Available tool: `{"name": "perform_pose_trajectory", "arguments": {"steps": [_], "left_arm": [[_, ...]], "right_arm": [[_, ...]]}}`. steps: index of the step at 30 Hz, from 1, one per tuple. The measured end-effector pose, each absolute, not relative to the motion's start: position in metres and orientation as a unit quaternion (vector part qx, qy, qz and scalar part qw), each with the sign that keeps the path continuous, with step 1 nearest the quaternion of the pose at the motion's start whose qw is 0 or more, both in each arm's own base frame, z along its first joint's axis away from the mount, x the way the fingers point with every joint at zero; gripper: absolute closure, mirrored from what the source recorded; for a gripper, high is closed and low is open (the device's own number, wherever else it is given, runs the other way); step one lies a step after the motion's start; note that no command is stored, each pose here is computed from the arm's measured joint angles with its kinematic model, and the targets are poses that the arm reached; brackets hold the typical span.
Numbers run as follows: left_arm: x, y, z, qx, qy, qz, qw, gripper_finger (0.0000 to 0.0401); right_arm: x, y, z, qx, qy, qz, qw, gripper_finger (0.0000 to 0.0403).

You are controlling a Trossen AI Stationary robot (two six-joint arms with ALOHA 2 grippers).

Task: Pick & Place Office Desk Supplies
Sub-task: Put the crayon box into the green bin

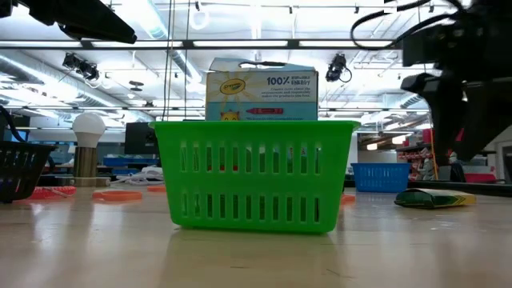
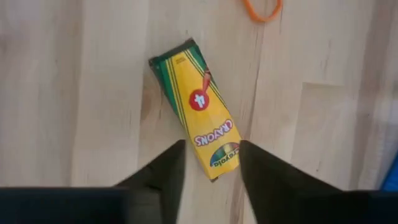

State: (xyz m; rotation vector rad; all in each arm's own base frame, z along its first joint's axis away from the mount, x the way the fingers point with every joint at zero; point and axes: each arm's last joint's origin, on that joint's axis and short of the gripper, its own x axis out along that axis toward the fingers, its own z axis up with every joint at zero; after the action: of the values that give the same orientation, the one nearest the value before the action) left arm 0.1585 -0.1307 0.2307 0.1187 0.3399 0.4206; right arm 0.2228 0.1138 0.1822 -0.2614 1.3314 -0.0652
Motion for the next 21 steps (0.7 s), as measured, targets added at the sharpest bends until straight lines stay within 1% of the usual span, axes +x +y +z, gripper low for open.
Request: {"name": "perform_pose_trajectory", "arguments": {"steps": [4,6,8,13,17,21], "left_arm": [[0.159,-0.131,0.231,0.058,0.168,0.207,0.962,0.0286],[0.159,-0.131,0.231,0.055,0.168,0.207,0.962,0.0286],[0.159,-0.131,0.231,0.054,0.168,0.207,0.962,0.0286],[0.159,-0.131,0.231,0.052,0.168,0.206,0.962,0.0286],[0.159,-0.131,0.231,0.052,0.168,0.206,0.962,0.0286],[0.159,-0.131,0.231,0.050,0.168,0.207,0.963,0.0286]], "right_arm": [[0.229,0.099,0.182,-0.099,0.636,-0.006,0.765,0.0180],[0.232,0.095,0.180,-0.101,0.639,0.013,0.762,0.0159],[0.231,0.091,0.178,-0.111,0.645,0.026,0.756,0.0147],[0.229,0.083,0.170,-0.145,0.652,0.060,0.742,0.0148],[0.228,0.084,0.162,-0.155,0.638,0.083,0.749,0.0158],[0.230,0.084,0.162,-0.159,0.631,0.082,0.755,0.0159]]}}
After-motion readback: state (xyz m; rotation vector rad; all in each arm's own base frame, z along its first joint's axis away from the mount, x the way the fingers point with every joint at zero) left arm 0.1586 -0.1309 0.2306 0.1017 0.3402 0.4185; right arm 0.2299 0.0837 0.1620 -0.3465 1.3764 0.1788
